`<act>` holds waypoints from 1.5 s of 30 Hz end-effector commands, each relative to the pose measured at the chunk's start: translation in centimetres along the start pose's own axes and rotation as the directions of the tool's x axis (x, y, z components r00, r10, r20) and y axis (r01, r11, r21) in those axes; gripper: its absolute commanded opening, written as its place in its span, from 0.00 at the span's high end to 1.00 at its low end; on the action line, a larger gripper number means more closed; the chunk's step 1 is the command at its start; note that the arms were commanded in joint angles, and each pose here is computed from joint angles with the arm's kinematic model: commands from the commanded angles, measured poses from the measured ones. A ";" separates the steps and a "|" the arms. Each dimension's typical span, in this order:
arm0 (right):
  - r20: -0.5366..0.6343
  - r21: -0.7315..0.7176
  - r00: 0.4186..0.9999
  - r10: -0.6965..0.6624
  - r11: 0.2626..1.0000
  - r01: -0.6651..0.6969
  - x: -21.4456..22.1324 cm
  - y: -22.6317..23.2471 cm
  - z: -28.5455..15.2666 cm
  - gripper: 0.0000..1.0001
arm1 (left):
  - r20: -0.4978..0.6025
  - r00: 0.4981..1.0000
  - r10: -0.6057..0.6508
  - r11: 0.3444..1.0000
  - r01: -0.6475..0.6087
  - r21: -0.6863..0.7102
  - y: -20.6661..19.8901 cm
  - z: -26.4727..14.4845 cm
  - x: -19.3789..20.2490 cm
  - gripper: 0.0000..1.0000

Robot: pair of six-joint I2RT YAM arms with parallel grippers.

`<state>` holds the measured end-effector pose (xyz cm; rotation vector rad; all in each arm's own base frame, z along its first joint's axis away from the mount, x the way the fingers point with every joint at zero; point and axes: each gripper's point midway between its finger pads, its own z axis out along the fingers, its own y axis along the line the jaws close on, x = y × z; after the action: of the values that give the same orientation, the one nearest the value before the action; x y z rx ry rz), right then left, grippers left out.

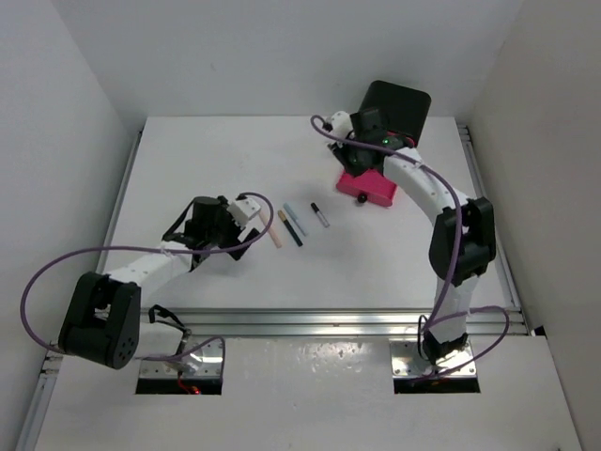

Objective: Organize the makeup

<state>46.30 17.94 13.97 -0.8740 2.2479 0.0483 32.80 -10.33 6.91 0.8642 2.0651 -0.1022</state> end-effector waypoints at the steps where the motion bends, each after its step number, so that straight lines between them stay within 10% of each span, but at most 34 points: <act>1: -0.095 0.032 0.985 -0.142 0.989 0.146 2.2 -4.1 2.3 1.00 | 0.035 0.934 0.354 0.929 -0.356 0.101 0.6 0.4 -1.5 0.00; 12: -0.237 0.015 0.931 -0.279 0.957 0.290 7.8 -7.3 6.2 0.99 | 0.182 0.694 0.696 0.630 -0.713 0.308 -0.6 4.6 -1.9 0.00; 29: -0.246 0.060 0.938 -0.246 0.961 0.268 9.5 -8.6 4.5 0.38 | 0.198 0.555 0.808 0.441 -0.792 0.421 -2.1 7.8 -1.3 0.00; 35: -0.198 0.103 0.949 -0.244 0.958 0.268 8.4 -9.0 3.0 0.38 | 0.244 0.448 0.860 0.258 -0.795 0.549 -3.2 6.9 2.3 0.32; 40: -0.149 0.114 0.962 -0.230 0.962 0.248 7.6 -9.2 2.1 0.37 | 0.347 0.348 0.871 0.070 -0.788 0.612 -4.9 5.8 4.2 0.40; 45: -0.112 0.106 0.973 -0.202 0.971 0.214 7.3 -9.2 1.3 0.37 | 0.348 0.371 0.861 0.031 -0.721 0.693 -5.6 5.9 5.3 0.51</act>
<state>48.48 6.85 7.93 -1.1241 2.2690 -0.2585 36.19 -14.99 1.52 2.4461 1.1975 -0.0752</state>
